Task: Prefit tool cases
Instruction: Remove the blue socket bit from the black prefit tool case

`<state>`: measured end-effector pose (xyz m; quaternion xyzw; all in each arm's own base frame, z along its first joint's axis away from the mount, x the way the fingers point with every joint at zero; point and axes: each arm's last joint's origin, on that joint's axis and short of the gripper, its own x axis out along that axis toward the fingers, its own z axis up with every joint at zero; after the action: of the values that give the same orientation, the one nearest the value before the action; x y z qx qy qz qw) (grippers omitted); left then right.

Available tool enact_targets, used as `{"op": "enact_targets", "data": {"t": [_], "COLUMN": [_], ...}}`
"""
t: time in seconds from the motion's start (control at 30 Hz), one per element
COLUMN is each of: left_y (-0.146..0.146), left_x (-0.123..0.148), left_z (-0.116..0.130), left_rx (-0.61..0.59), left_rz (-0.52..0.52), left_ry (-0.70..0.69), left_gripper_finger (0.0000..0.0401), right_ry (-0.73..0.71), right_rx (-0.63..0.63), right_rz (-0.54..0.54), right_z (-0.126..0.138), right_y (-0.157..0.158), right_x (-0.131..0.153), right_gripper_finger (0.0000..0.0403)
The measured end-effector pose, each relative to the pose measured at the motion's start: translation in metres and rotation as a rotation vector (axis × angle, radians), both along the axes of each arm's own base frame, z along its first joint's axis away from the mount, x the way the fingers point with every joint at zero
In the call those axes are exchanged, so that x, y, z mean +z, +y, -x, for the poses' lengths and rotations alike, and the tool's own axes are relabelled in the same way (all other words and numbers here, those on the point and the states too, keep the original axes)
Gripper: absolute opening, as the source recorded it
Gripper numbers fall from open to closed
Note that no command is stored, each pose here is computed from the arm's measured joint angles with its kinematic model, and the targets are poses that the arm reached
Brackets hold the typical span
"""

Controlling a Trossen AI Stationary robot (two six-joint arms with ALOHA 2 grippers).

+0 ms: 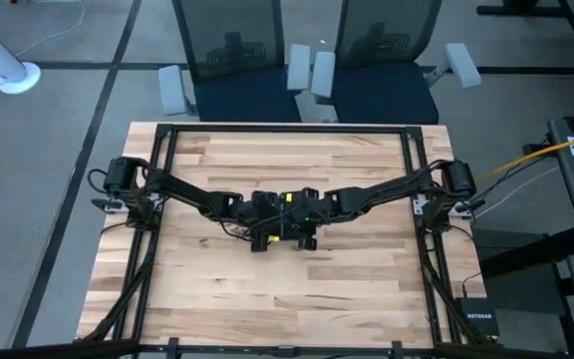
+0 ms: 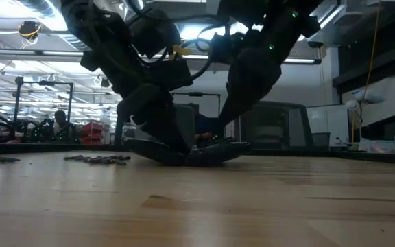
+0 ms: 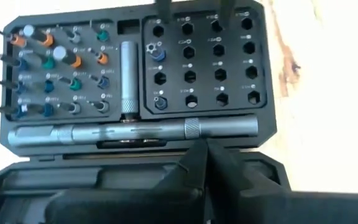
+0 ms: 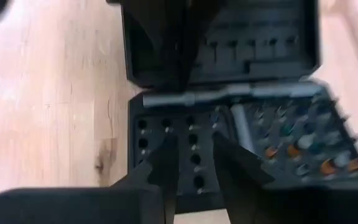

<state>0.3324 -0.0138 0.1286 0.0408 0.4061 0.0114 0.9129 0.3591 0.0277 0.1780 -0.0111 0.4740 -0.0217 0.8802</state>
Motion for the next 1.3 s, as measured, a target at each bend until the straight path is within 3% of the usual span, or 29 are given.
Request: {"op": "enact_targets", "data": {"t": [0.13,0.37,0.53,0.77,1.3], "left_y": [-0.002,-0.003,-0.003,-0.002,0.001], "left_x": [0.003,0.017,0.02,0.02,0.021], "left_z": [-0.002,-0.013,-0.015,-0.015,-0.015], "left_rx": [-0.013,-0.051,-0.067,-0.082,-0.029], "left_rz": [-0.003,-0.037,-0.055,-0.071,-0.07], "left_ry": [-0.029,-0.096,-0.104,-0.1,-0.103], "left_gripper_finger": [0.0,0.0,0.0,0.0,0.0], "right_ry": [0.056,0.077,0.081,0.061,0.124], "right_rx": [0.047,0.016,0.069,0.145,0.172], "right_rz": [0.039,0.05,-0.001,0.014,-0.025], "right_z": [0.003,0.003,0.003,0.0,-0.004], "right_y": [-0.004,-0.027,-0.041,-0.038,-0.037], "right_x": [-0.005,-0.007,-0.009,-0.01,-0.034], "right_gripper_finger": [0.0103,0.0103,0.0103,0.0103,0.0103]}}
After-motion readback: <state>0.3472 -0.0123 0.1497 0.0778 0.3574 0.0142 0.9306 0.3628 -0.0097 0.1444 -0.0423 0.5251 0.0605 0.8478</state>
